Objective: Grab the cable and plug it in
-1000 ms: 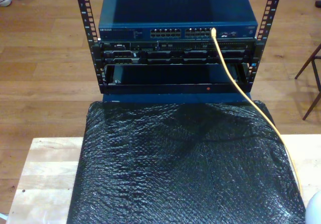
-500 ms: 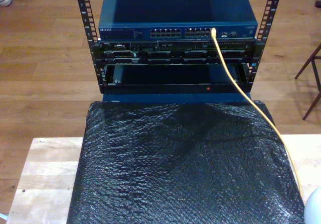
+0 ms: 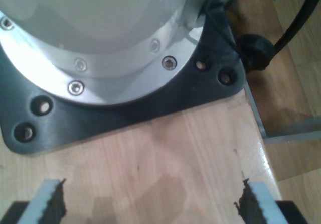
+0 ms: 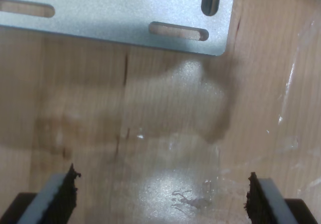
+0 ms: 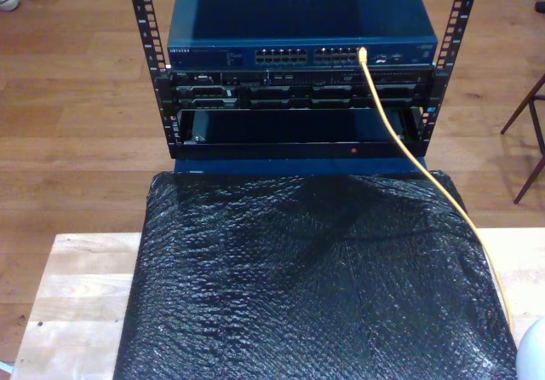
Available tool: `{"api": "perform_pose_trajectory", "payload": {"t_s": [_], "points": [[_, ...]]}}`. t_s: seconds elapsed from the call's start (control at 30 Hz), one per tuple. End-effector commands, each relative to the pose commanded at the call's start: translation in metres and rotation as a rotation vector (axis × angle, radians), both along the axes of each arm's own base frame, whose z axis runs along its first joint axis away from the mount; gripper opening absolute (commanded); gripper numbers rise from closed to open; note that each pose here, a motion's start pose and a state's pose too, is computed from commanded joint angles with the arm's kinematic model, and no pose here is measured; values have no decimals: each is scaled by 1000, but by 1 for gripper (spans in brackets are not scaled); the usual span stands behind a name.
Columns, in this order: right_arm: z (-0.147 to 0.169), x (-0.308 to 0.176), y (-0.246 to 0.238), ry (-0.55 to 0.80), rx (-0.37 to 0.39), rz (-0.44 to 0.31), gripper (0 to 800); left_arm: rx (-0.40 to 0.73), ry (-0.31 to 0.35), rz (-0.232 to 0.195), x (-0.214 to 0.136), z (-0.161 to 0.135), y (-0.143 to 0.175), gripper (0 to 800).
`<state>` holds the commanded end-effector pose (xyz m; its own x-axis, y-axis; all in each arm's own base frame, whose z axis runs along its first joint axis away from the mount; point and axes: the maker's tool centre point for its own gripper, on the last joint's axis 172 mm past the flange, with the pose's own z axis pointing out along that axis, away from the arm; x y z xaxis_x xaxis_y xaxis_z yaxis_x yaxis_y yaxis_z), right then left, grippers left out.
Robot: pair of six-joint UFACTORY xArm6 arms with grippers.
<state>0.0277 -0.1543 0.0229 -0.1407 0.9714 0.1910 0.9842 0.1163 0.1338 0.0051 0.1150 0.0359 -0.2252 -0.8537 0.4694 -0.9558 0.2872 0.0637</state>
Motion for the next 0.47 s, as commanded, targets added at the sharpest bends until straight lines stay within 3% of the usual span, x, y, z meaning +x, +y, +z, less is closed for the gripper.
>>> {"api": "perform_pose_trajectory", "payload": {"t_s": [0.47], "points": [[0,0,0,0,0,2,800,-1,0,0,0,0,-1,800]]}}
